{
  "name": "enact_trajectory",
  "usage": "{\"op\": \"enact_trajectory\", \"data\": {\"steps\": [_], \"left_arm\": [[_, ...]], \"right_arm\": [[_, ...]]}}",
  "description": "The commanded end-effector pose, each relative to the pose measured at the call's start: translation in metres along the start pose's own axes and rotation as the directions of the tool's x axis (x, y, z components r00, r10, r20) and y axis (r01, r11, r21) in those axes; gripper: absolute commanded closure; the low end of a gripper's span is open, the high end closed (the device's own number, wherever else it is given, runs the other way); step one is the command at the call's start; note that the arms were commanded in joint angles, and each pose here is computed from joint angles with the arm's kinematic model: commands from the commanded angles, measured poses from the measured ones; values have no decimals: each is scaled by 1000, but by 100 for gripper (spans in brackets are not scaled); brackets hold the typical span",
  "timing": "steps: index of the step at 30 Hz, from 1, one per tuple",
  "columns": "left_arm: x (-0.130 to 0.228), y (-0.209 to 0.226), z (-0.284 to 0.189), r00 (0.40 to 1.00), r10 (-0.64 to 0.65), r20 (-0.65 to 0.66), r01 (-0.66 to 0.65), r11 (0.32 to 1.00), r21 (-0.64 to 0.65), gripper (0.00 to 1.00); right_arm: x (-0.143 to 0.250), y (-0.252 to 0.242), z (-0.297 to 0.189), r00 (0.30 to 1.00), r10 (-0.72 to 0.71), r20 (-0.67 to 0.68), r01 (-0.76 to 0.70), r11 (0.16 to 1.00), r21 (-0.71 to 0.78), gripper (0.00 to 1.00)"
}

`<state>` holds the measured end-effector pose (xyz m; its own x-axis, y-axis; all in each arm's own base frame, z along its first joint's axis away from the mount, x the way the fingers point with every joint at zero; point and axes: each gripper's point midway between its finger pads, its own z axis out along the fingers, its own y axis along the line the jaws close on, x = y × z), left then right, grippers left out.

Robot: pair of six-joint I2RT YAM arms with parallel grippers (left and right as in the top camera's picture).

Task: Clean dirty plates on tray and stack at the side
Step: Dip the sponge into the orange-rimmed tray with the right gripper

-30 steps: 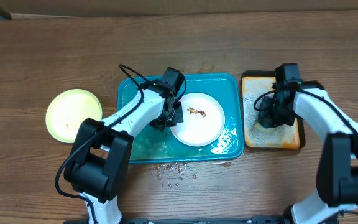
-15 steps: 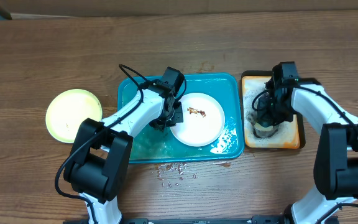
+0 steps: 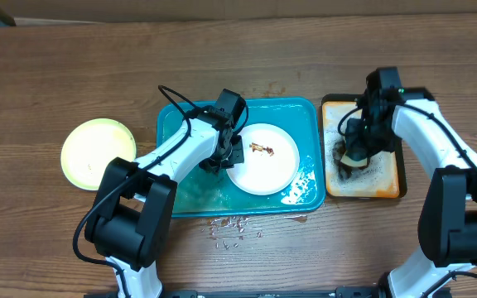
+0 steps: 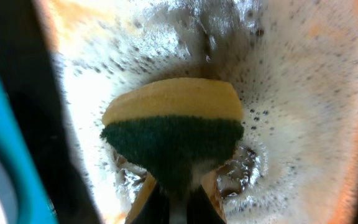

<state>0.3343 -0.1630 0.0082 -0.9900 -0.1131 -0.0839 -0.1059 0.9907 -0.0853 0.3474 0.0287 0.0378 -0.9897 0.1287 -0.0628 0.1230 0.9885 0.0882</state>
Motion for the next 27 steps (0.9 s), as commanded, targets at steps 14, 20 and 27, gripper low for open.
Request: {"op": "enact_trajectory", "data": {"steps": [14,20,27], "left_arm": [[2,6,9,991,136,-17,-136,991,-10,96],[-2,0,9,962,273,4,-273,962,13,96],[-4,-2,9,961,276,16,-276,961,19,96]], "right_arm": [[-9,3,13,995,49,84,-46,998,-37,96],[-26,19,-33,994,36,103,-28,997,-77,96],[-19,38,-49,994,-8,106,19,995,-103,96]]}}
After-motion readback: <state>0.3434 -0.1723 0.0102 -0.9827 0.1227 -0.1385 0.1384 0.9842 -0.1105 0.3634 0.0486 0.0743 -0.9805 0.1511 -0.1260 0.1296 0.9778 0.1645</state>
